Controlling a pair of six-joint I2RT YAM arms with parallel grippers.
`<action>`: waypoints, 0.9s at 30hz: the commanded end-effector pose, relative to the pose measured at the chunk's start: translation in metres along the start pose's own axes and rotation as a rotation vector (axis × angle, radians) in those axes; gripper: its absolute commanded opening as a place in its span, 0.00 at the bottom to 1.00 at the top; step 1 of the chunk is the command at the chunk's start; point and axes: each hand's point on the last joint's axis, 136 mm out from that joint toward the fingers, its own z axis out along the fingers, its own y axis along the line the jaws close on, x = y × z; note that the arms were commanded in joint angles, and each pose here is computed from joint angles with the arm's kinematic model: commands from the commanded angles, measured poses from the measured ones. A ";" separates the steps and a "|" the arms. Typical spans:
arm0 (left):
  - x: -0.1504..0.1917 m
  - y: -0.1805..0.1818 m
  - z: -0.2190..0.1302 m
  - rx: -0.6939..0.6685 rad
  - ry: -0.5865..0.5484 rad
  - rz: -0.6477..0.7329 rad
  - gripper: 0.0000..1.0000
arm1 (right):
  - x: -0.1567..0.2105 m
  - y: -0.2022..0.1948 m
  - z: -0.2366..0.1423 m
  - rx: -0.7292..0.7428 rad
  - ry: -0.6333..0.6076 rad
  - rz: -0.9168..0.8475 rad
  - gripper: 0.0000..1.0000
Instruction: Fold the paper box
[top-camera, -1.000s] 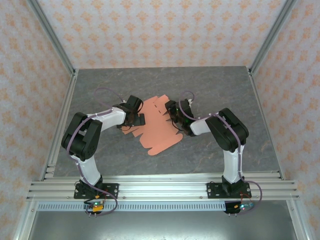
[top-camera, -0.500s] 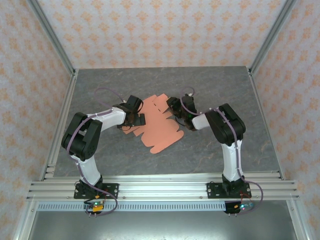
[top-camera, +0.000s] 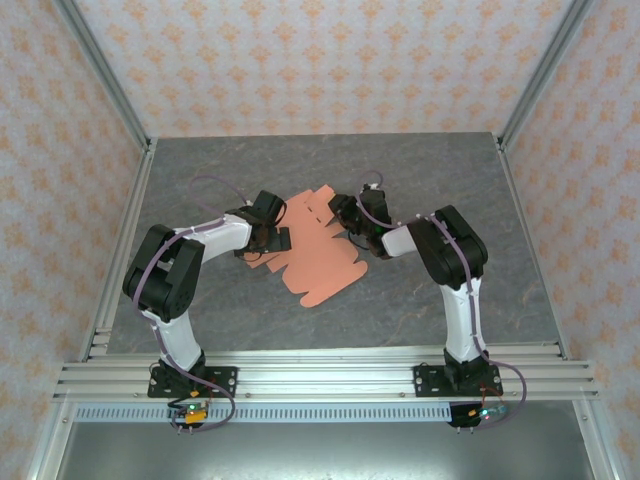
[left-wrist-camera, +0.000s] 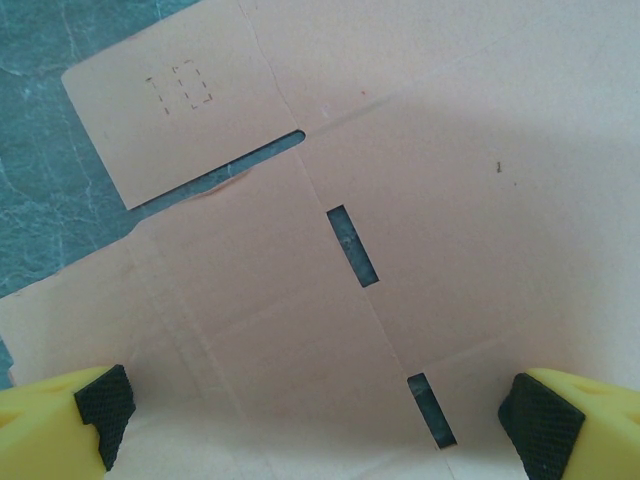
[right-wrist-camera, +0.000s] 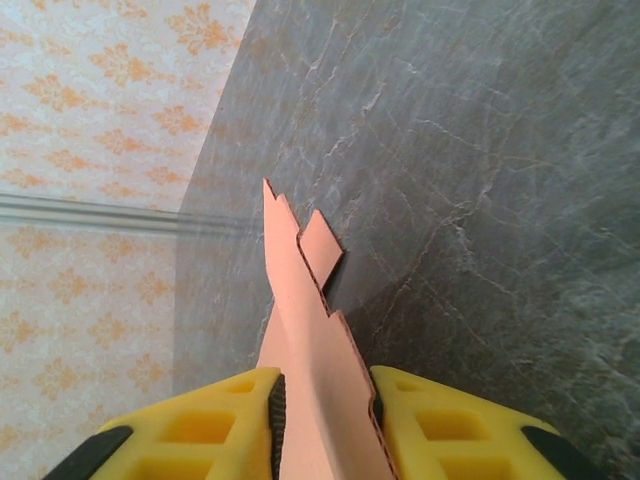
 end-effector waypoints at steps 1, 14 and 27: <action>0.013 -0.002 0.001 0.052 0.027 -0.013 1.00 | -0.009 0.031 0.004 -0.113 0.000 -0.067 0.27; -0.018 -0.006 -0.091 0.347 -0.410 -0.066 1.00 | -0.025 0.071 -0.026 -0.089 0.019 -0.287 0.03; -0.020 0.006 -0.103 0.336 -0.477 -0.109 1.00 | -0.094 0.149 -0.126 0.319 -0.028 -0.873 0.06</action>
